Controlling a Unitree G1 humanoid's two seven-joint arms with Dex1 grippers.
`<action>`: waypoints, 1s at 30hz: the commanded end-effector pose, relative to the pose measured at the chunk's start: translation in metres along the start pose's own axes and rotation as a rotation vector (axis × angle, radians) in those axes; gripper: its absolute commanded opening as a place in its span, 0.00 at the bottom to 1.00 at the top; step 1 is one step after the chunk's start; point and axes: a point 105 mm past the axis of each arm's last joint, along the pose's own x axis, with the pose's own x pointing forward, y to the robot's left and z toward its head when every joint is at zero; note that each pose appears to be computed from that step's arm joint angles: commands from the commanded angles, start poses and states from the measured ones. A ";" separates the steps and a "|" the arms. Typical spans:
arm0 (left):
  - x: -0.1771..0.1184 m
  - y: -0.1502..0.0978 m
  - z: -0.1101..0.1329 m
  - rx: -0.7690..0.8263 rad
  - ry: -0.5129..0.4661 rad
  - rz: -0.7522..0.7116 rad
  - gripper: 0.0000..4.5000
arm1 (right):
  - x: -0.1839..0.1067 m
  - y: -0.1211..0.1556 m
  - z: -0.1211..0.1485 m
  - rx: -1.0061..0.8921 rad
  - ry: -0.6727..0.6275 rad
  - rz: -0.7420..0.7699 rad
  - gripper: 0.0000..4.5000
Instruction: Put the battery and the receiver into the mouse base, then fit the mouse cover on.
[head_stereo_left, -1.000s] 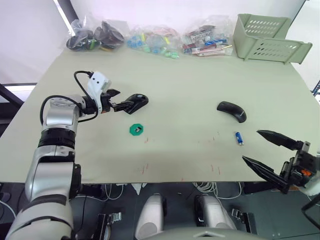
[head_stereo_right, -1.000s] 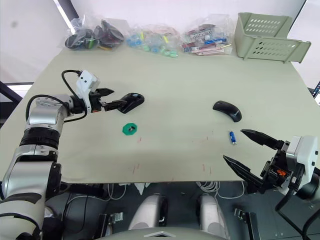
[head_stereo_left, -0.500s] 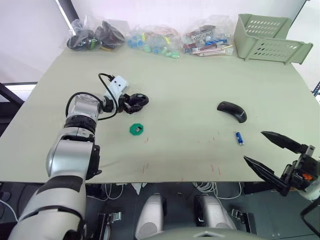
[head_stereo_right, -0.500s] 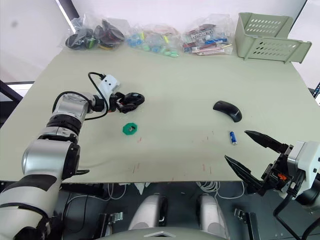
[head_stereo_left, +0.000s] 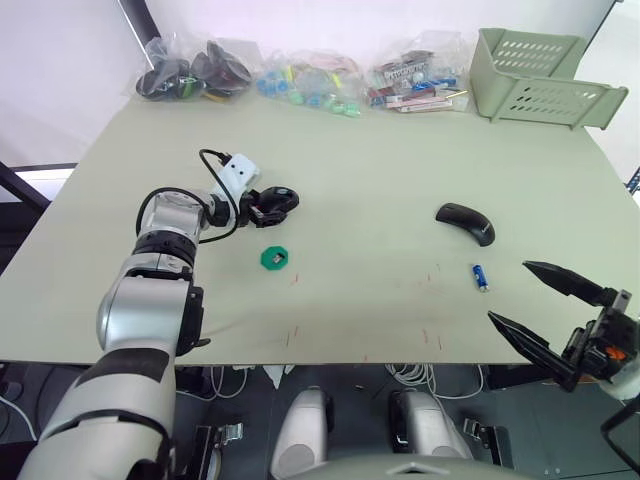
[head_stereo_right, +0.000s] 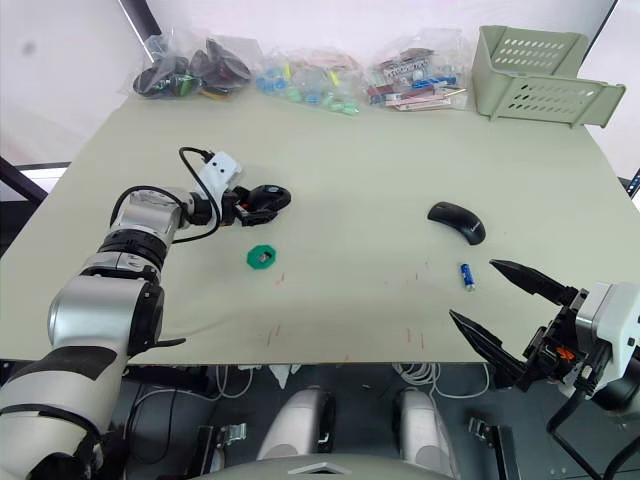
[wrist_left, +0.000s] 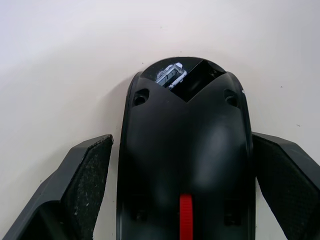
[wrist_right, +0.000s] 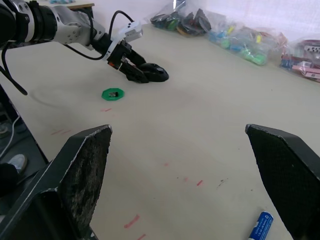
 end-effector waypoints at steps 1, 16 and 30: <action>-0.005 0.005 0.019 0.027 -0.062 0.005 0.98 | 0.001 0.002 0.007 -0.032 -0.016 0.013 1.00; -0.005 0.006 0.012 0.012 -0.063 0.021 0.65 | 0.004 -0.003 0.008 -0.045 -0.012 0.025 1.00; -0.023 -0.057 0.069 0.185 -0.277 -0.424 0.65 | 0.002 -0.005 0.007 -0.047 -0.003 0.019 1.00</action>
